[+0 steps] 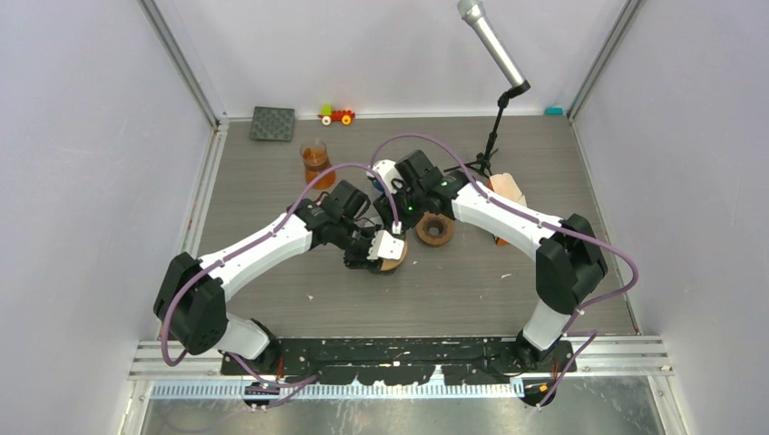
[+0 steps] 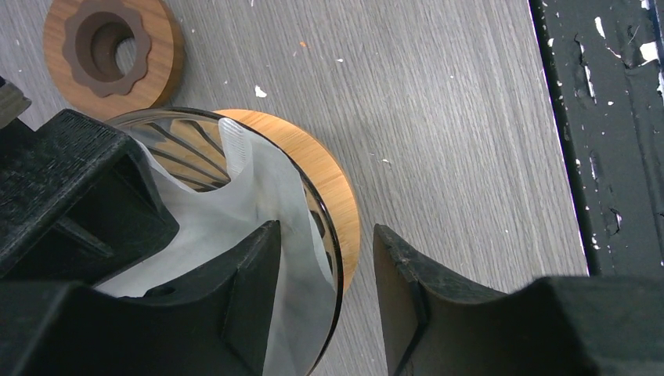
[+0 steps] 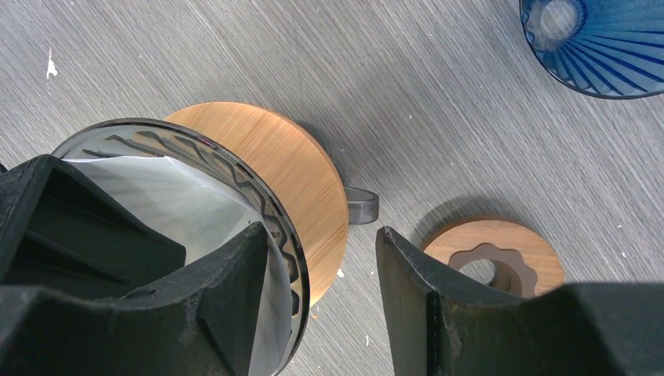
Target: Place the coffee filter in the dripper
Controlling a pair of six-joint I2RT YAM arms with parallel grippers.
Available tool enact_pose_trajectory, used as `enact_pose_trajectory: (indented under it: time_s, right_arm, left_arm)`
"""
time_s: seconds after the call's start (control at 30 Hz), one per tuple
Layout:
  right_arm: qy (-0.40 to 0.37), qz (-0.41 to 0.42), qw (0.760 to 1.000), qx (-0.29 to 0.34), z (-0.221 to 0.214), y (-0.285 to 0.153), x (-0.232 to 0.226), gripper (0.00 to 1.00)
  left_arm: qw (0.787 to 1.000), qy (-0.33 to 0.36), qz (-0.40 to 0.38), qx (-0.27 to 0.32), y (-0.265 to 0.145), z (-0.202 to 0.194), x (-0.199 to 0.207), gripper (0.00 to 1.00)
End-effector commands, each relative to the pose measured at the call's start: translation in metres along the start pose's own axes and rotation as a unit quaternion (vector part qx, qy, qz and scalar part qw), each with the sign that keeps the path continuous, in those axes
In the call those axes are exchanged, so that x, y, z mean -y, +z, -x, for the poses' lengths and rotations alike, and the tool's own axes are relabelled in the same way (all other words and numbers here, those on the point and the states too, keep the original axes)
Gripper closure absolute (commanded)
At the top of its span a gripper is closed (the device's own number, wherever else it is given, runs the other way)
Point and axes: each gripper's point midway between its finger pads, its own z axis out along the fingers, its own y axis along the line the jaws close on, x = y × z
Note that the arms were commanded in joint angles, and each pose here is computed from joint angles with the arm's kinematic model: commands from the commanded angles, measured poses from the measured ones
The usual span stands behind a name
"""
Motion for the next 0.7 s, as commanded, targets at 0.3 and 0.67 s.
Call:
enact_pose_trajectory:
  time_s: [0.3,0.67]
  right_arm:
    - [-0.027,-0.007,1.0,0.013,0.02,-0.012,0.002,0.42]
    - [-0.028,0.006,0.999,0.045,0.045,-0.041,-0.009,0.37]
  left_arm:
    - [1.0,0.01,-0.005,0.018,-0.009,0.019,-0.002,0.48]
    - [0.999,0.012,0.035,0.033,-0.029,0.039,-0.013,0.33]
